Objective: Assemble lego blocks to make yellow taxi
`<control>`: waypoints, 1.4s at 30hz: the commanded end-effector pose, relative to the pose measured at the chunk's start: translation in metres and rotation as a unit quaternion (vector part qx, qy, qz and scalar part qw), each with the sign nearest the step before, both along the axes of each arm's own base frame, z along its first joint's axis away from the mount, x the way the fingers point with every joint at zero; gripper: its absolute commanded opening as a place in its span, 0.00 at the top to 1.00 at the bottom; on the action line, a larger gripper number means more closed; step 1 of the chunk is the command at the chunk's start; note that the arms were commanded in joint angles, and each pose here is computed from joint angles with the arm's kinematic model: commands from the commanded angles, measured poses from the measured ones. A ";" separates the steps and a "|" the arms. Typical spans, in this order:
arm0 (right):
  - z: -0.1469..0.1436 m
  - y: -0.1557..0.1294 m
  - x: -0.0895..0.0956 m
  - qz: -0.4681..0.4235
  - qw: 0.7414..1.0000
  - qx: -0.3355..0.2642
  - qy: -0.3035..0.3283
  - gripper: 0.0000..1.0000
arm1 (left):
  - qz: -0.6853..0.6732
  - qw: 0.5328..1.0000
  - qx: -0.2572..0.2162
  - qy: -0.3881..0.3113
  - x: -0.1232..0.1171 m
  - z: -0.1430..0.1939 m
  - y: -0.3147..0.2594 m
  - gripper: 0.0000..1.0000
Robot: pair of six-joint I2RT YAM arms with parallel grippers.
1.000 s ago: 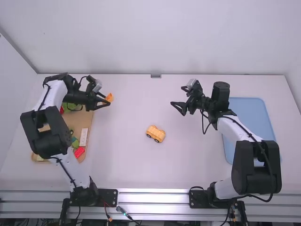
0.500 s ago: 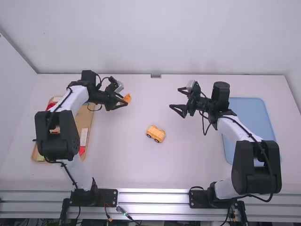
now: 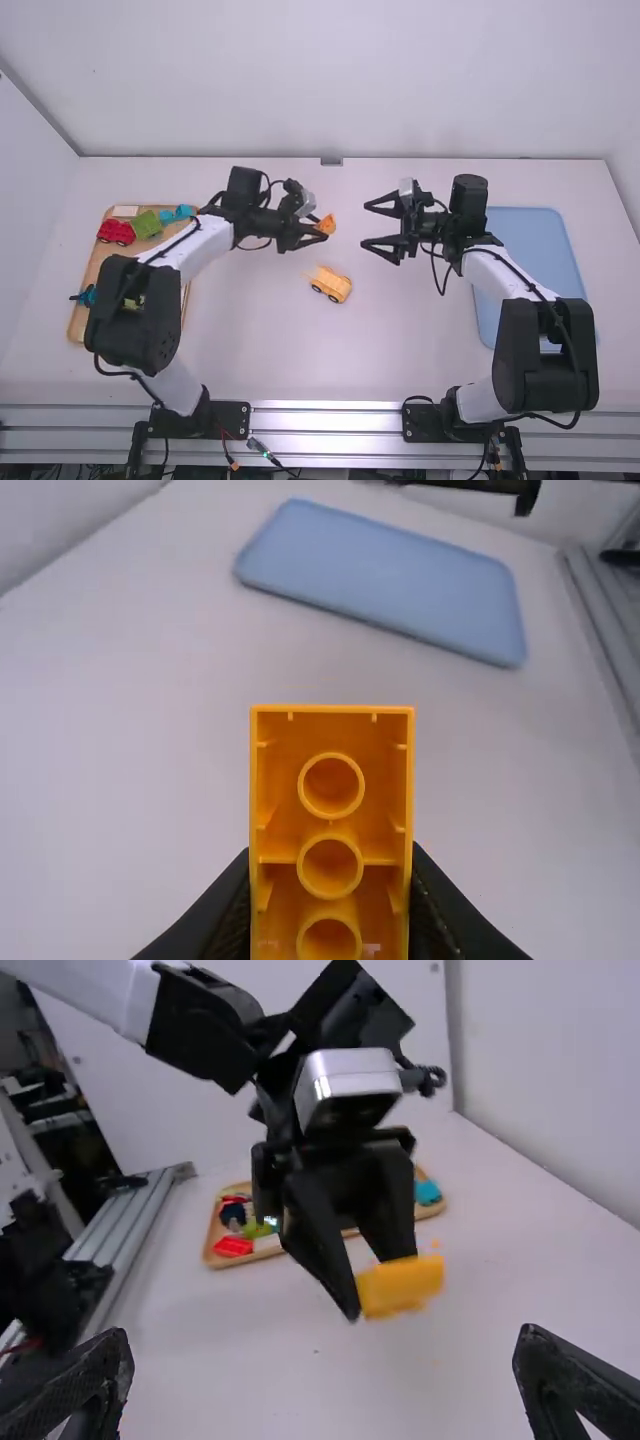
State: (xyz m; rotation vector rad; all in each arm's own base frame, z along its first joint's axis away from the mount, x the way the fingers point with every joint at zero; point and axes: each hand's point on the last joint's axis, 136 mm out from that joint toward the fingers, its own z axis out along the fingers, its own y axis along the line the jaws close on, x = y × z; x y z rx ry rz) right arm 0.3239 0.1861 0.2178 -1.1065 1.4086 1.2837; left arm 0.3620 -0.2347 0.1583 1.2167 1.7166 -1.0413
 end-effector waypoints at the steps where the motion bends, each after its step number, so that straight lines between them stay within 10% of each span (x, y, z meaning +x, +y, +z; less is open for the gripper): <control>1: 0.016 0.007 -0.017 0.048 0.998 0.020 -0.018 0.01 | -0.033 0.997 -0.050 0.044 -0.022 0.021 -0.018 0.98; 9: 0.020 0.024 -0.033 0.091 0.995 0.028 -0.036 0.06 | -0.114 0.985 -0.128 0.028 -0.041 0.055 -0.025 0.98; 24: 0.023 0.008 -0.012 0.043 0.999 0.019 -0.005 0.01 | -0.036 0.996 -0.084 0.007 -0.036 0.049 -0.039 0.98; 32: 0.024 0.019 -0.020 0.064 0.998 0.021 -0.011 0.02 | 0.019 0.989 -0.141 -0.042 -0.043 0.067 -0.031 0.98; 42: 0.033 0.033 -0.033 0.103 0.994 0.027 -0.021 0.27 | 0.013 0.985 -0.167 -0.039 -0.057 0.064 -0.029 0.98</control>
